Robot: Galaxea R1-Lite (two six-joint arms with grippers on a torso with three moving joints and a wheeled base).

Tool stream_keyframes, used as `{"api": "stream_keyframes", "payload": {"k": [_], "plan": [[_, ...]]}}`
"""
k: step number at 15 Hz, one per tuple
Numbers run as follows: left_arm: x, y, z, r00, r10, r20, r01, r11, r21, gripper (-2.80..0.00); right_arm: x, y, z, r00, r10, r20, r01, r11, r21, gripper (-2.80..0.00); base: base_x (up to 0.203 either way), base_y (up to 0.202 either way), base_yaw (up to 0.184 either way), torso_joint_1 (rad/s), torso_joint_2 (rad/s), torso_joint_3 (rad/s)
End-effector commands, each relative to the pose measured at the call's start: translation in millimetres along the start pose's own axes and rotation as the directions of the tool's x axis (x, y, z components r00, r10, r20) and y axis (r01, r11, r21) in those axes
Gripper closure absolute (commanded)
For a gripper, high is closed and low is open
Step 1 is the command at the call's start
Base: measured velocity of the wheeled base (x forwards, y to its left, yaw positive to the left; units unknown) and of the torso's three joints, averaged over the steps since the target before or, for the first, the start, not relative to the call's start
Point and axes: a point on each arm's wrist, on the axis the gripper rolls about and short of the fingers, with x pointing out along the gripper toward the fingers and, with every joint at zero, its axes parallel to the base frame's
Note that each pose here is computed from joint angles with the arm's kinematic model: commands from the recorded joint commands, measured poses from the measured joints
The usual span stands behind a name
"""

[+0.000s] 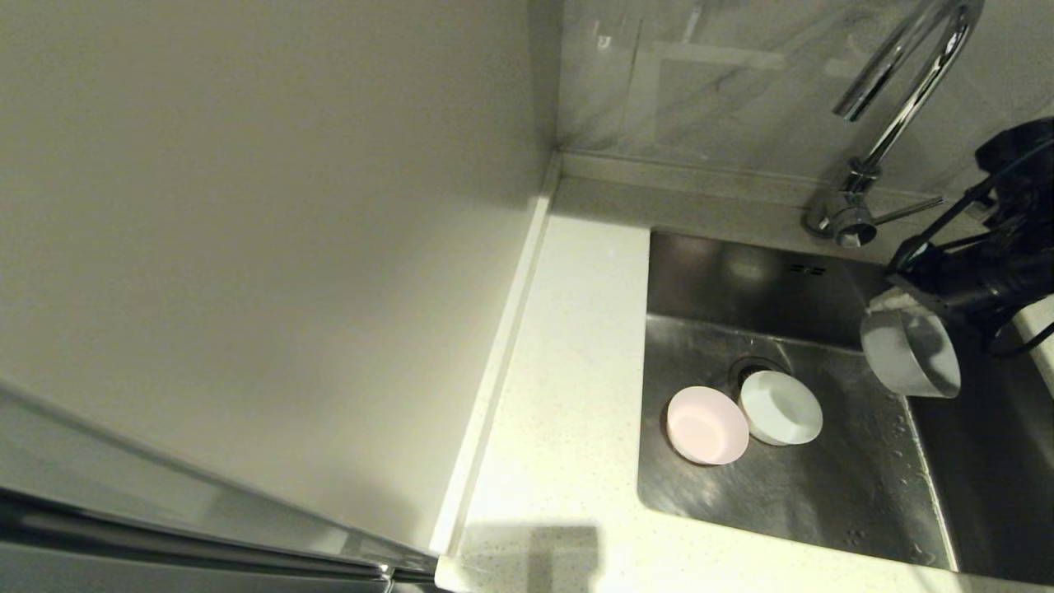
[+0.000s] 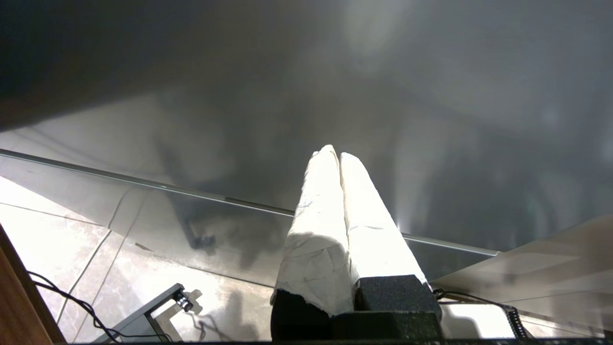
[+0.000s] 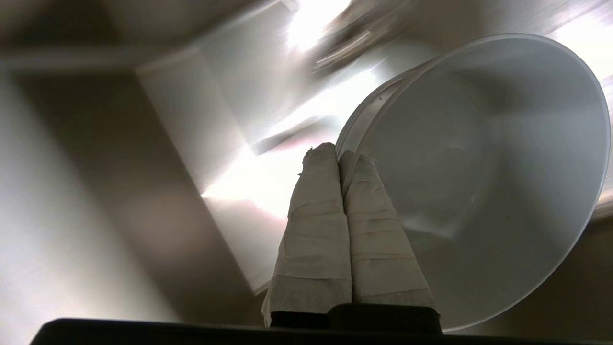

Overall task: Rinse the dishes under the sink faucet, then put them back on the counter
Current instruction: Put a bowl back to the table from the sink

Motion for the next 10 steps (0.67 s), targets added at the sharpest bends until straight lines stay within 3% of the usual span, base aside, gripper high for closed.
{"api": "stream_keyframes", "payload": {"k": [1,2,3,4,5,6,7,10], "plan": [[0,0.1,0,1.000,-0.001,0.003,0.001,1.000,0.000,0.00,-63,14,-3,0.847,0.428,-0.315,-0.360,0.898,0.253,0.00,0.000,0.000,0.000,0.000,0.00,0.000],[0,0.0,0,1.000,0.000,0.003,0.000,1.000,-0.001,0.00,-80,19,-2,0.715,0.564,-0.412,-0.421,0.819,0.390,0.00,0.000,0.000,0.000,0.000,0.00,0.000],[0,0.0,0,1.000,0.000,0.003,0.000,1.000,-0.001,0.00,-97,24,0,0.572,0.667,-0.477,-0.426,0.739,0.523,0.00,0.000,0.000,0.000,0.000,0.00,0.000],[0,0.0,0,1.000,0.000,0.003,0.000,1.000,-0.001,0.00,-111,27,1,0.447,0.728,-0.520,-0.375,0.680,0.630,0.00,0.000,0.000,0.000,0.000,0.00,0.000],[0,0.0,0,1.000,0.000,0.003,0.000,1.000,-0.001,0.00,-122,28,3,0.332,0.766,-0.551,-0.325,0.641,0.696,0.00,0.000,0.000,0.000,0.000,0.00,0.000],[0,0.0,0,1.000,0.000,0.003,0.000,1.000,-0.001,0.00,-130,24,5,0.250,0.789,-0.561,-0.291,0.614,0.734,0.00,0.000,0.000,0.000,0.000,0.00,0.000],[0,0.0,0,1.000,-0.001,0.003,0.001,1.000,-0.001,0.00,-133,16,8,0.233,0.803,-0.549,-0.260,0.595,0.760,0.00,0.000,0.000,0.000,0.000,0.00,0.000],[0,0.0,0,1.000,0.000,0.003,0.000,1.000,-0.001,0.00,-90,-10,-11,0.239,0.799,-0.551,-0.101,0.585,0.805,0.00,0.000,0.000,0.000,0.000,0.00,0.000]]}}
